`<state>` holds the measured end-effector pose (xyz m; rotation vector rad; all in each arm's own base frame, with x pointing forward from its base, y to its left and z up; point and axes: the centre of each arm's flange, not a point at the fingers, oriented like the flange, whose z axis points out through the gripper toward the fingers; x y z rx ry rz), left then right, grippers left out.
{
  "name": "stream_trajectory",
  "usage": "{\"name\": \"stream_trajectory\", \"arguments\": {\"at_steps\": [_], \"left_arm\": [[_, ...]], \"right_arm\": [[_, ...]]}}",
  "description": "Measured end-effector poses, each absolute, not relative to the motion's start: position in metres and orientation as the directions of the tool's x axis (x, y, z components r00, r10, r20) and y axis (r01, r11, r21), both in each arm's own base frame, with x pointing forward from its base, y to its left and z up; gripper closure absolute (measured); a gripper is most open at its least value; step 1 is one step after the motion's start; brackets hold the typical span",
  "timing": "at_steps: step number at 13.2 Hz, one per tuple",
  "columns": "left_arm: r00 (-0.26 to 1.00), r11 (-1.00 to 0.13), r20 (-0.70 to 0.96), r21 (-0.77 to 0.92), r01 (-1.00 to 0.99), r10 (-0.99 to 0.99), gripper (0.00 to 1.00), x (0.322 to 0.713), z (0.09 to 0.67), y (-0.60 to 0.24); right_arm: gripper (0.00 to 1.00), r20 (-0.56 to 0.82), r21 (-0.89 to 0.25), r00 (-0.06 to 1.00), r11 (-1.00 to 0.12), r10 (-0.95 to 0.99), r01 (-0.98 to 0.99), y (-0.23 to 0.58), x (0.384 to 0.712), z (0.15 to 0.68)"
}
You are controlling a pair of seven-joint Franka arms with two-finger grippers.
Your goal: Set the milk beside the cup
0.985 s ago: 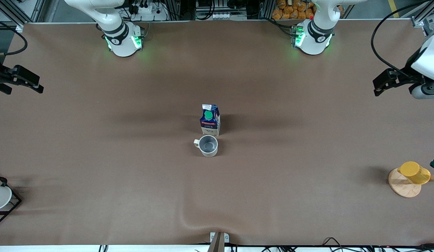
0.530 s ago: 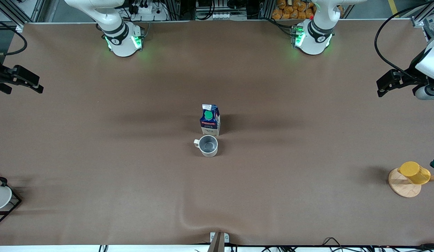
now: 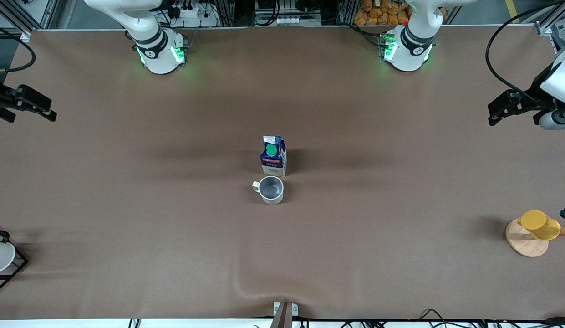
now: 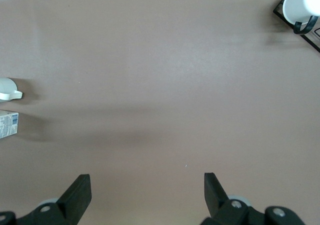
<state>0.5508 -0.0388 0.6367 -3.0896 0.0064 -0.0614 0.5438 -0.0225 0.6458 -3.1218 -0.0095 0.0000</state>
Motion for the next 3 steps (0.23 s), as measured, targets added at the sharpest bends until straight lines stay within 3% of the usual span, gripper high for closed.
{"name": "stream_trajectory", "arguments": {"at_steps": [3], "left_arm": [[0.999, -0.999, 0.039, -0.046, -0.004, -0.006, 0.0, 0.5507, 0.6367, -0.0397]], "right_arm": [[0.0, 0.0, -0.02, 1.0, -1.0, 0.006, 0.006, -0.0224, 0.5438, 0.6458]]}}
